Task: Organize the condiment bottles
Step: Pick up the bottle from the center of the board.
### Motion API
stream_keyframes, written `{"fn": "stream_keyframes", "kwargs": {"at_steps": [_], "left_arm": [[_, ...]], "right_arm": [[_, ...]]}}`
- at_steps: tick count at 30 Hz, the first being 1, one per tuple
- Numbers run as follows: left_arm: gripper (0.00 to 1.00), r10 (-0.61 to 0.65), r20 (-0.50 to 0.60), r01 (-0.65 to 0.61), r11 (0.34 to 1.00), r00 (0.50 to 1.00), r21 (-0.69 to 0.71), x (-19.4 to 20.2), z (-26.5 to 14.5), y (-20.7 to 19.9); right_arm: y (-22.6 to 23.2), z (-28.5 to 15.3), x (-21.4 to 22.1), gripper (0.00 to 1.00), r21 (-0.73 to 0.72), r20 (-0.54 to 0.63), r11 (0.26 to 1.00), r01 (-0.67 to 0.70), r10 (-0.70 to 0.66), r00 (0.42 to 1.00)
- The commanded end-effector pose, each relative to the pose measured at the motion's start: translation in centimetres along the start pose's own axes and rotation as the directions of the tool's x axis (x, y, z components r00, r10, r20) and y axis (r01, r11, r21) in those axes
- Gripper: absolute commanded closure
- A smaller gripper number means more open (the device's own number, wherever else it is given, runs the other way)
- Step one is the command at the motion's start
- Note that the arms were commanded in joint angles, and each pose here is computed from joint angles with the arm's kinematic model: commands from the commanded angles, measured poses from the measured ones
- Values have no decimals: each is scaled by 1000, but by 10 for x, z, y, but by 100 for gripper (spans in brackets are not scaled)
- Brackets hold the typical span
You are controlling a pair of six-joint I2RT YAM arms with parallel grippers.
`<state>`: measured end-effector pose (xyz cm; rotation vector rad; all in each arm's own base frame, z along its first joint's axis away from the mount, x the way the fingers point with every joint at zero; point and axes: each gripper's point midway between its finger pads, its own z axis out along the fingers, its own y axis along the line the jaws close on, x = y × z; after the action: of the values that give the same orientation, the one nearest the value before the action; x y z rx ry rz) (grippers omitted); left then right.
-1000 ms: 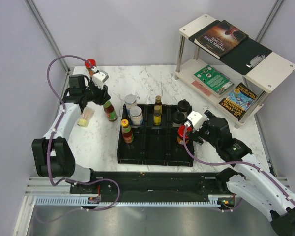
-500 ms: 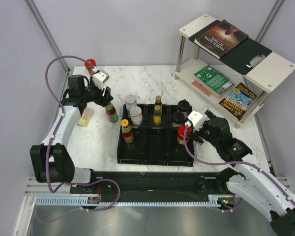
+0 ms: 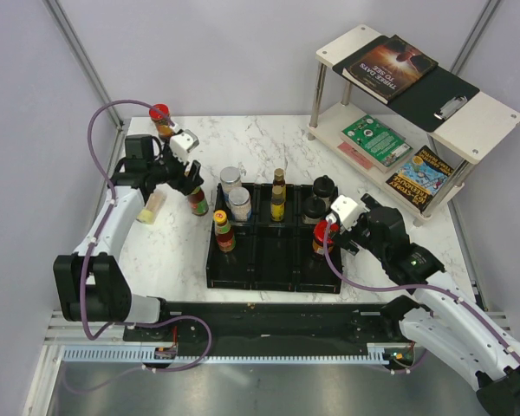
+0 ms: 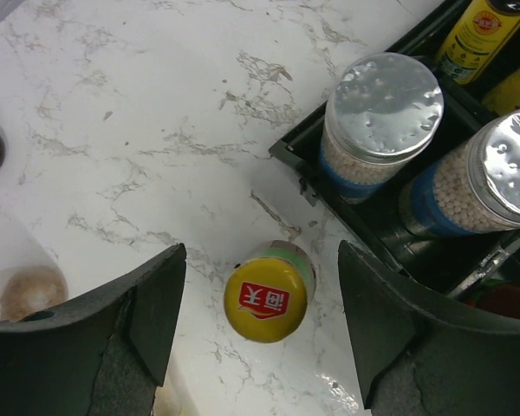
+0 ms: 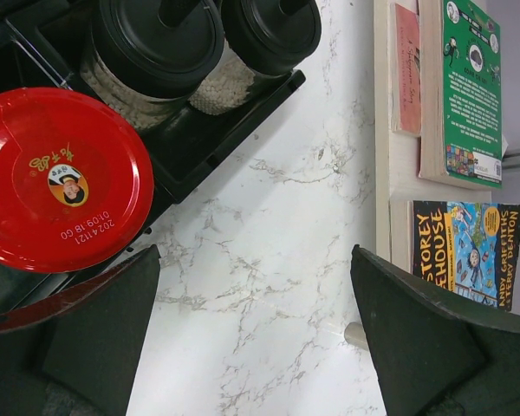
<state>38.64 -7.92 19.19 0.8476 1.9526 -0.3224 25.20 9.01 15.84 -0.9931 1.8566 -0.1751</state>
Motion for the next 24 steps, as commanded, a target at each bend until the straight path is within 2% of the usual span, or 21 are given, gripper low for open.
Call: {"fn": "stream_keyframes", "kwargs": {"at_steps": [1,4,9,16,19,22,23,24], "left_arm": [[23,61,-18,-60,995,998,77,2,1,-15],[26,63,-40,-59,994,997,92,8,2,-18],[36,64,-65,-58,994,996,95,16,4,-18],[44,69,-60,-64,994,996,88,13,3,-16],[51,70,-63,-65,994,996,83,14,5,-14],[71,63,-69,-57,995,996,85,17,8,-13],[87,61,-68,-55,995,996,84,16,9,-13],[98,63,-72,-57,996,995,75,16,9,-10]], "right_arm": [[-4,-1,-6,2,8,20,1000,-18,18,1000],[-3,-2,-6,2,6,19,1000,-17,17,1000],[-4,-2,-6,2,8,20,1000,-18,18,1000],[-4,-2,-6,2,8,21,1000,-21,20,1000],[-4,-2,-6,2,8,23,1000,-21,21,1000],[-5,-3,-7,2,11,26,1000,-22,22,999],[-5,-3,-6,2,13,23,1000,-23,23,999],[-5,-3,-7,2,10,25,1000,-23,23,999]]}}
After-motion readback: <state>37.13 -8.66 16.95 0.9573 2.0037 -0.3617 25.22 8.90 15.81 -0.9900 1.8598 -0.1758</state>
